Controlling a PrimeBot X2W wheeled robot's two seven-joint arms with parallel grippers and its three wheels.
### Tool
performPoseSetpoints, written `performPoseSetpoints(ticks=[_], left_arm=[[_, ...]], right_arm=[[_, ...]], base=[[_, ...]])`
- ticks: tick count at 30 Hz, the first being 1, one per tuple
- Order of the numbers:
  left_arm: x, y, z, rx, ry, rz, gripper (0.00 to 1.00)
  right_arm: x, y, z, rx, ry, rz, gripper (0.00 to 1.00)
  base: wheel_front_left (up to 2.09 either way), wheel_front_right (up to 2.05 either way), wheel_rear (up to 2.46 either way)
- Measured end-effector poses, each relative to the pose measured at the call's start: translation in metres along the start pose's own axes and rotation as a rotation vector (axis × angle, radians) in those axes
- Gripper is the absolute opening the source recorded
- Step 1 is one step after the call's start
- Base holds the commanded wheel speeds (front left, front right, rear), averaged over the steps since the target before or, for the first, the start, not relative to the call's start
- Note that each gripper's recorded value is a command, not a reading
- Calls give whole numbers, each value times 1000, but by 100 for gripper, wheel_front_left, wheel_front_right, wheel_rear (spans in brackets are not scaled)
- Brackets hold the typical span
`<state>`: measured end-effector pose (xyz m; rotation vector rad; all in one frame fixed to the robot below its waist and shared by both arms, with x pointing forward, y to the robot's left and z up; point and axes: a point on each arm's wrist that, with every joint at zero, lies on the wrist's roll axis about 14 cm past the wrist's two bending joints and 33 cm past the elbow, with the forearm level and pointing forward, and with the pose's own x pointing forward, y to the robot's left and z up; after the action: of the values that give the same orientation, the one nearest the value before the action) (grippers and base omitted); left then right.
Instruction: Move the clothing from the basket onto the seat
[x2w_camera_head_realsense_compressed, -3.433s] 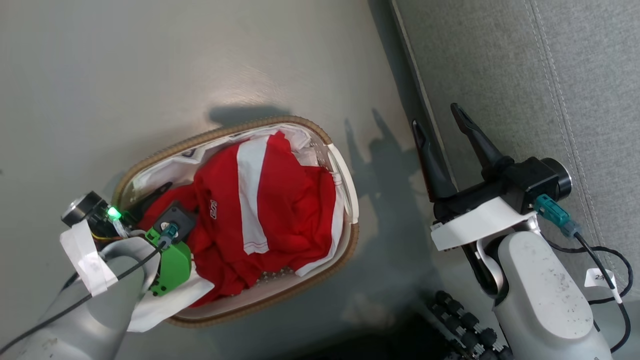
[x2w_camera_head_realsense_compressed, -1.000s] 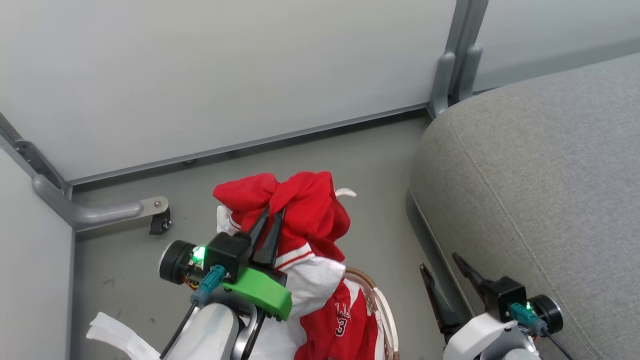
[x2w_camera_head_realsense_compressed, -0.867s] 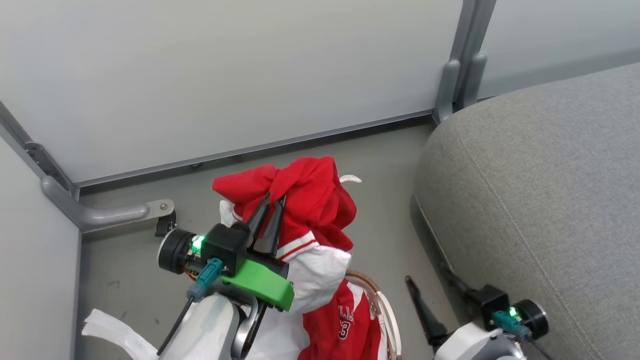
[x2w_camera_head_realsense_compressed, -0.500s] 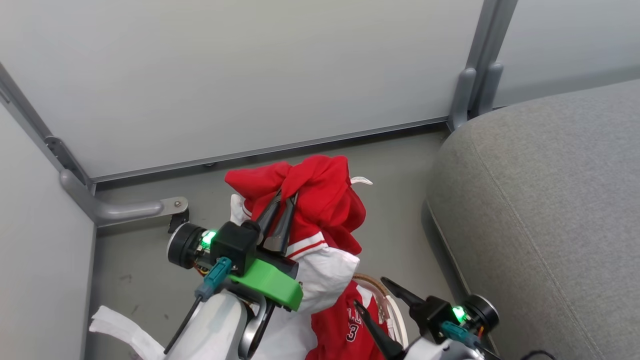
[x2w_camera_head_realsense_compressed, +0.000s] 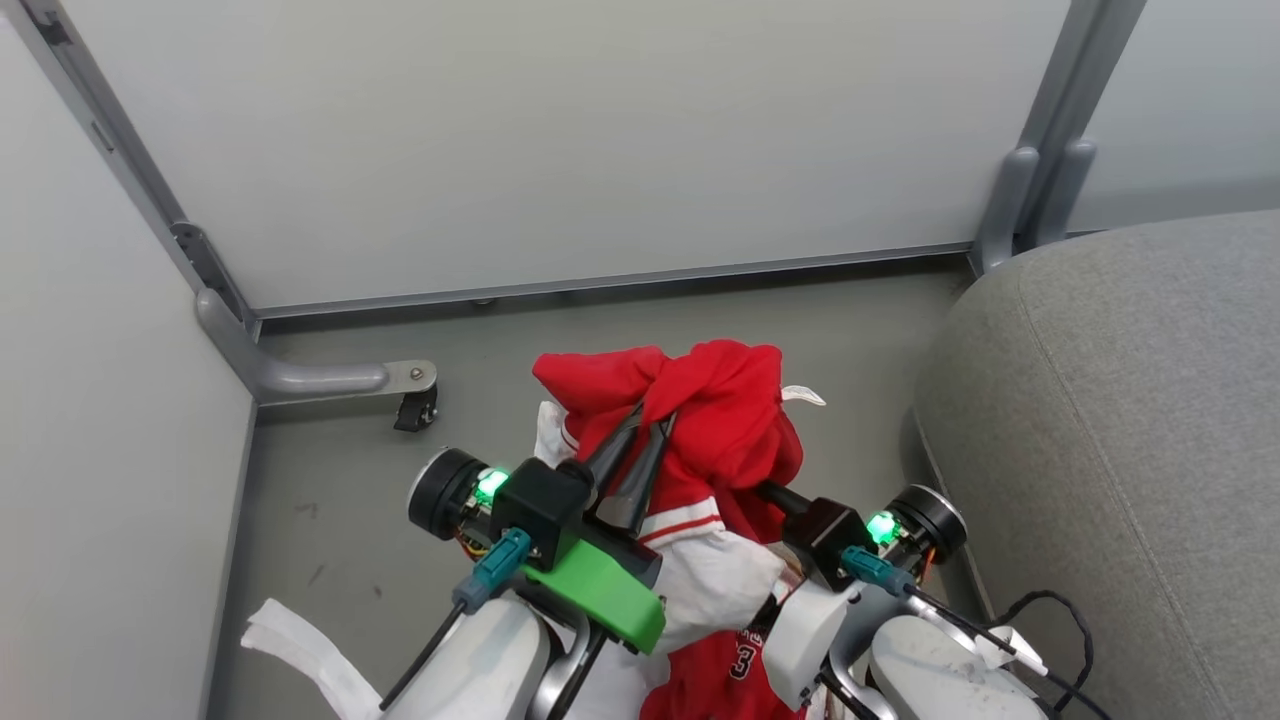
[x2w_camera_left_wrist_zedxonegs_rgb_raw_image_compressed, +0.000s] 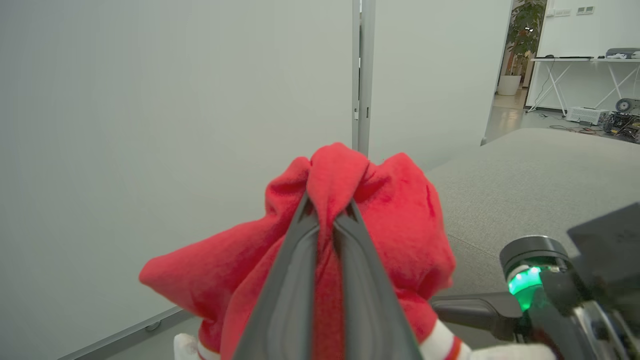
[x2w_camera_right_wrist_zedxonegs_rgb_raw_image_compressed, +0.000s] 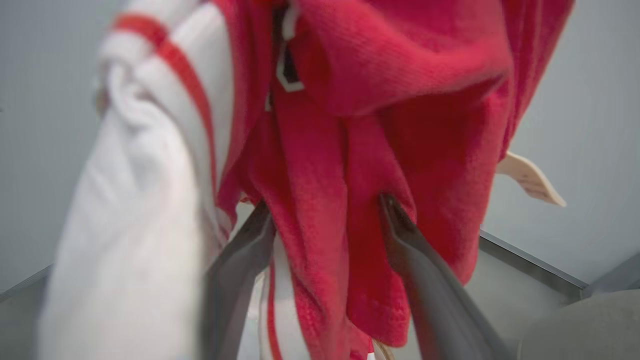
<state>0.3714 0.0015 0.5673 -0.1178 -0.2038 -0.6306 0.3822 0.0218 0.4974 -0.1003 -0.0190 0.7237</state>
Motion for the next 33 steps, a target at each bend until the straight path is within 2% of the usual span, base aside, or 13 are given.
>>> performPoseSetpoints(ticks=[1, 2, 3, 4, 10, 11, 12, 13, 24, 33], left_arm=[[-1, -1, -1, -5, 2, -1, 0], [-2, -1, -1, -10, 4, 0, 0], [-3, -1, -2, -14, 6, 2, 0], [-5, -1, -2, -18, 9, 5, 0], [-8, 4, -6, -19, 20, 27, 0], [-7, 5, -6, -19, 22, 29, 20], [-7, 6, -6, -17, 21, 33, 63], [-7, 7, -7, -16, 22, 37, 100], [2, 4, -18, -1, 43, 25, 100], [20, -33, -37, -22, 75, -104, 100]], right_arm=[[3, 3, 2, 9, -4, 12, 99], [6, 6, 2, 18, -5, 22, 38], [7, 8, 2, 22, -4, 28, 5], [10, 9, 3, 28, -7, 35, 0], [16, 10, 8, 54, -26, 40, 0], [15, 9, 8, 56, -26, 35, 0], [14, 8, 8, 57, -28, 31, 0], [13, 6, 9, 60, -30, 25, 0], [-17, -19, 12, 89, -62, -98, 0], [-67, -62, 7, 90, -66, -301, 0]], base=[[0, 0, 0], [0, 0, 0], [0, 0, 0], [0, 0, 0], [0, 0, 0], [0, 0, 0], [0, 0, 0], [0, 0, 0], [0, 0, 0], [0, 0, 0]])
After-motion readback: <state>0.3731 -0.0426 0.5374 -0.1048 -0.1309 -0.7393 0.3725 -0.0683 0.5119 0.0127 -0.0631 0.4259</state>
